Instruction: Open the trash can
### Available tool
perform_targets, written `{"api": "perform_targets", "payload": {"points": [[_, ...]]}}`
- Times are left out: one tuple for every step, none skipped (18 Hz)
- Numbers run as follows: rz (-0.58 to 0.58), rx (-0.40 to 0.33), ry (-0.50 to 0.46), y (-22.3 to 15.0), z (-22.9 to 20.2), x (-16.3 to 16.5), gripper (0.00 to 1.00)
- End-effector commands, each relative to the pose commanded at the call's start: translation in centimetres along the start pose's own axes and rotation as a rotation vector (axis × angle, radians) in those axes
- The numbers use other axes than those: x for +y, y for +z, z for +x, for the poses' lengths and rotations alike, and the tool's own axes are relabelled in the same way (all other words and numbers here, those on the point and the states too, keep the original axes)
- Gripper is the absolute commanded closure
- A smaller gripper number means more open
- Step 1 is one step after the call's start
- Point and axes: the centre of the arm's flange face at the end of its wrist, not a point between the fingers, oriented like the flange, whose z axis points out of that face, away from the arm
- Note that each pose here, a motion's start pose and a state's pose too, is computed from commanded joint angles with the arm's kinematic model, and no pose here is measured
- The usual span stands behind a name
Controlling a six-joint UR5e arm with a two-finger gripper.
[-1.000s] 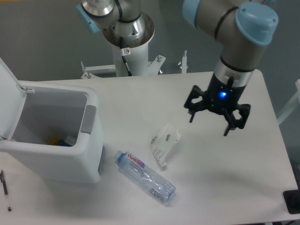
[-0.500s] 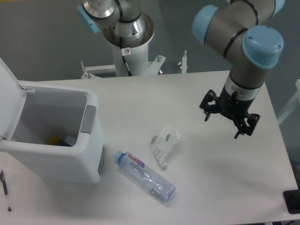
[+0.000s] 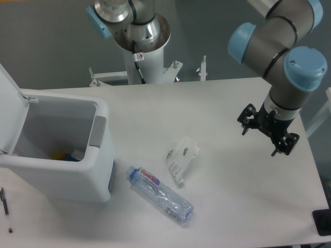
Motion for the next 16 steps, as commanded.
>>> {"api": "perform_targets", "payload": {"points": [[0.000,0.002,0.001,0.07,0.03,0.01,0.00],[-0.002,0.001,0.001,0.07,0.03,0.02,0.00],[-0.005,0.001,0.001,0.07,0.03,0.05,0.00],[-0.009,0.002,0.000,0.15,0.05,0.11,0.00],[-0.015,-0.001,0.003,0.12,0.05,0.06,0.00],[-0.035,0.000,0.006,0.20,0.07,0.27,0.00],[-0.063,0.004,0.010,0.31,0.12,0.56,0.00],[-0.082,0.005,0.012,0.42,0.09,0.75,0.00],[-0.090,0.007,0.013,0.55,0.15,0.84,0.00],[-0.090,0.009,0.015,0.77,0.15,0.86,0.00],[-0.090,0.009,0.015,0.89,0.19,0.87,0.00],[-0.090,0.009,0.015,0.95,0.20,0.87,0.00],[-0.090,0.008,0.015,0.94,0.19,0.87,0.00],[-0.090,0.009,0.015,1.04,0.16,0.88,0.00],[-0.090,0.009,0.015,1.04,0.16,0.88,0.00],[-0.090,0.009,0.015,1.04,0.16,0.88,0.00]]}}
